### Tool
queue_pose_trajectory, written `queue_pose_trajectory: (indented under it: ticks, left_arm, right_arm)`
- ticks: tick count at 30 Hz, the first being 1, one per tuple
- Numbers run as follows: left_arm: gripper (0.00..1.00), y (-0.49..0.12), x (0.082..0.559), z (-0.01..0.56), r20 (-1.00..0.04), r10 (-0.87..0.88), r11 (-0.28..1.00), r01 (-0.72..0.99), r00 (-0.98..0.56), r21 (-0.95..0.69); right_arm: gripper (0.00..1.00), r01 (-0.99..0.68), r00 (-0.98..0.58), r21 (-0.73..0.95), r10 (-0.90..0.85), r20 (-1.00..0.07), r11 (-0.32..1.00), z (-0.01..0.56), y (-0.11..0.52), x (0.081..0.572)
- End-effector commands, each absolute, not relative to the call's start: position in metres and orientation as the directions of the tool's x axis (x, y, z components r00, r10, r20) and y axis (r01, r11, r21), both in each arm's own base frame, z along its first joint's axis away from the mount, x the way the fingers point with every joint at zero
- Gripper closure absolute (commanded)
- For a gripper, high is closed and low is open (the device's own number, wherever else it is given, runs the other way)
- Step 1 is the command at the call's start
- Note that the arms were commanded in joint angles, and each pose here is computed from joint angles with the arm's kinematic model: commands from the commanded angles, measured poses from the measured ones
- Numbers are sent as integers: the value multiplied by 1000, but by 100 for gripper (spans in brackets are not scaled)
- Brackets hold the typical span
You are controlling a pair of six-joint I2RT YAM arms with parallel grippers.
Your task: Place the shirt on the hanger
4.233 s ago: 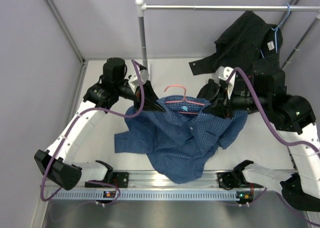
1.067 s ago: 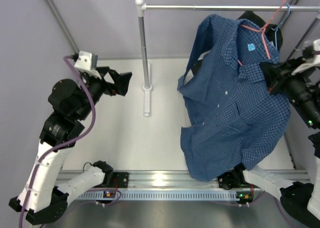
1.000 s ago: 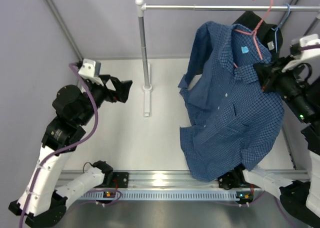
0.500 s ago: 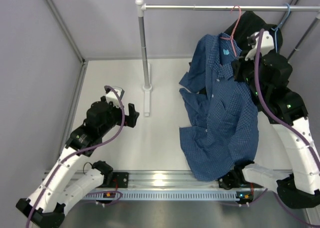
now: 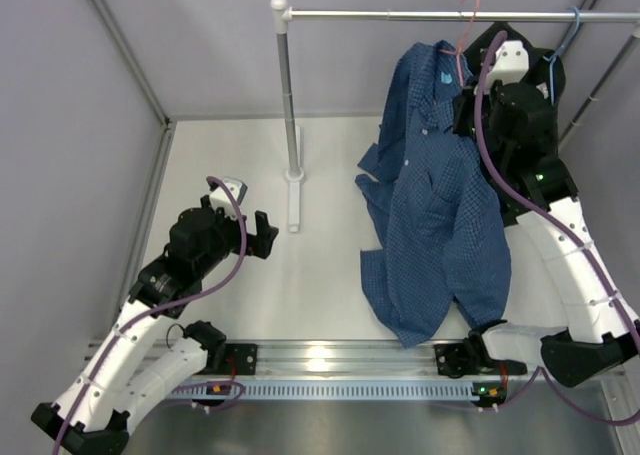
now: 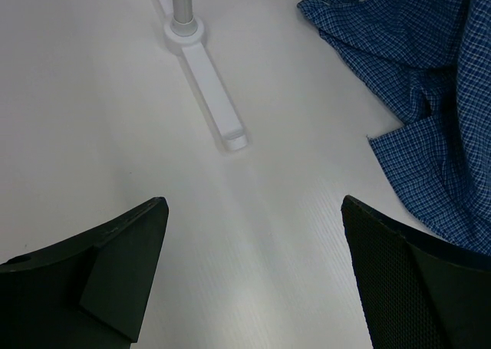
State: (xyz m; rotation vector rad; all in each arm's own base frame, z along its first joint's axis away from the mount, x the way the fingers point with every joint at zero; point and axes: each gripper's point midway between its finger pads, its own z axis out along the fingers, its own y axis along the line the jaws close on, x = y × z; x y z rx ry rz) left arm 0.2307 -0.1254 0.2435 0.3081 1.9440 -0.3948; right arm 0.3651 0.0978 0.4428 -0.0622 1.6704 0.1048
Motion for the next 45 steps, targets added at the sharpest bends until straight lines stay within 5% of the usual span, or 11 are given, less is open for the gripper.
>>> queue_pose_trajectory:
  ticks: [1,14,17,18,21,31,45]
  left_arm:
    - [2,-129,233,255,-939,15,902,410,-342,-134]
    - [2,-114,246,247,-923,-17,921,353,-384,-164]
    - [2,-107,250,245,-921,-29,930,326,-389,-167]
    - [2,-105,250,244,-920,-32,934,317,-390,-167]
    - [2,-100,252,243,-919,-38,939,299,-392,-167]
    - [2,-31,272,248,-907,-221,973,-15,-358,-231]
    - [2,-34,249,239,-918,-223,969,25,-329,-244]
  right_arm:
    - [100,-63,38,116,119,-992,991,468,90,376]
    - [98,-73,14,126,127,-992,989,427,95,387]
    - [64,-75,20,126,127,-992,989,429,91,387]
    - [36,-74,22,126,128,-992,989,430,89,386]
    - [1,-80,27,111,114,-993,991,436,86,379]
    - [1,-99,36,96,100,-994,990,457,51,267]
    - [1,1,-70,18,18,-997,1000,345,-3,160]
